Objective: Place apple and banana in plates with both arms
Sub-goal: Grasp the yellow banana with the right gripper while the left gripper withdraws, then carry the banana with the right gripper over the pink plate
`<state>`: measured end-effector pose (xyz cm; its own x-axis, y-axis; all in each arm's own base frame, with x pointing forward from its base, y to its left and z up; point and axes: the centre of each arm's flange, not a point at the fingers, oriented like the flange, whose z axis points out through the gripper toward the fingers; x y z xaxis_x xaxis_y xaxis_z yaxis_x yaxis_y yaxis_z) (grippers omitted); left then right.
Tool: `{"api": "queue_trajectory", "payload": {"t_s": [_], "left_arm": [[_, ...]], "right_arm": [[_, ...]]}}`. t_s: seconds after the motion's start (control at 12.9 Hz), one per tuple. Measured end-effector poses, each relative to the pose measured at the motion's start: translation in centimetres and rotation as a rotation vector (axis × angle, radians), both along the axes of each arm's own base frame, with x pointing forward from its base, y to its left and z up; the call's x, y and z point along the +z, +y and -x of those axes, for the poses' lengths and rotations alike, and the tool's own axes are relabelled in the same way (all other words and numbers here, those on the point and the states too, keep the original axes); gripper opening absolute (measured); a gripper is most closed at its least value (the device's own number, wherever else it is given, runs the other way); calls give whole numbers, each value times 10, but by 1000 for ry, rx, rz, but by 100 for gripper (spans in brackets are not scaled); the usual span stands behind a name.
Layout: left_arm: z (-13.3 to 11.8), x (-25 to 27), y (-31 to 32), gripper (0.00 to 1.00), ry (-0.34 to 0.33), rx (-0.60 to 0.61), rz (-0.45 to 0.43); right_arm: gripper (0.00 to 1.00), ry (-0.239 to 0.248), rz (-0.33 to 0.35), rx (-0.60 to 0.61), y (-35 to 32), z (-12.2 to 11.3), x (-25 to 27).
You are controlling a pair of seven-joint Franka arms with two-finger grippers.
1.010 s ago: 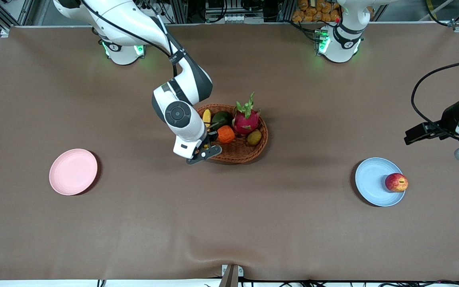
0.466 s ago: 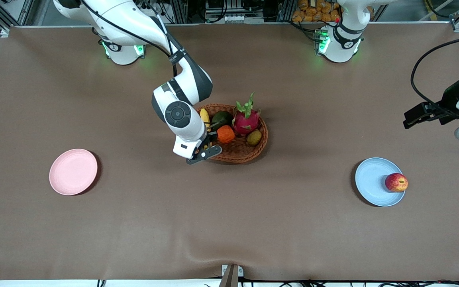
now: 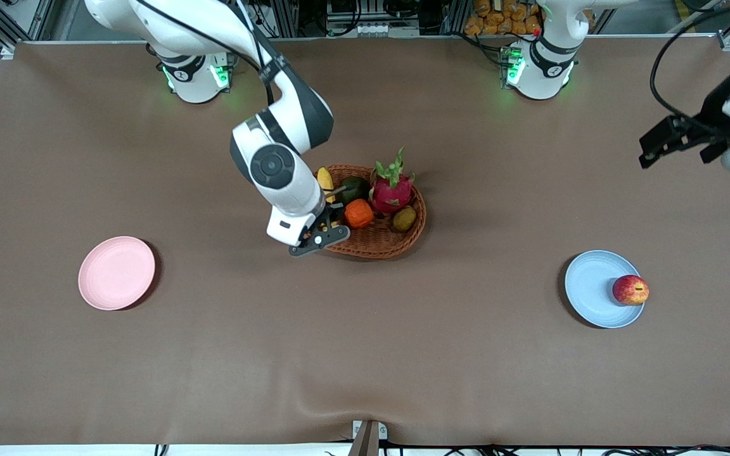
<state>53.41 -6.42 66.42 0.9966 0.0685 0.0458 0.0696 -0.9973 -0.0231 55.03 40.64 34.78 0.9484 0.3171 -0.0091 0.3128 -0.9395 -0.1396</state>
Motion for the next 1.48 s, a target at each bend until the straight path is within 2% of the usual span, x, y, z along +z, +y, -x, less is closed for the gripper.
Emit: {"api": "queue_trajectory", "payload": {"t_s": [0.16, 0.31, 0.93, 1.09, 1.48], "left_arm": [[5, 2, 13, 100, 1, -22, -3], [4, -1, 25, 100, 9, -49, -4], [9, -5, 23, 100, 44, -73, -7], [9, -1, 24, 100, 37, -72, -6], [15, 10, 25, 100, 15, -70, -5]], "right_arm": [[17, -28, -17, -32, -6, -2, 29], [17, -32, -1, -71, -29, -13, 43], [17, -46, 260, -137, -146, -49, 73], [17, -50, 327, -112, -188, -61, 77], [17, -20, 439, -74, -328, -90, 83]]}}
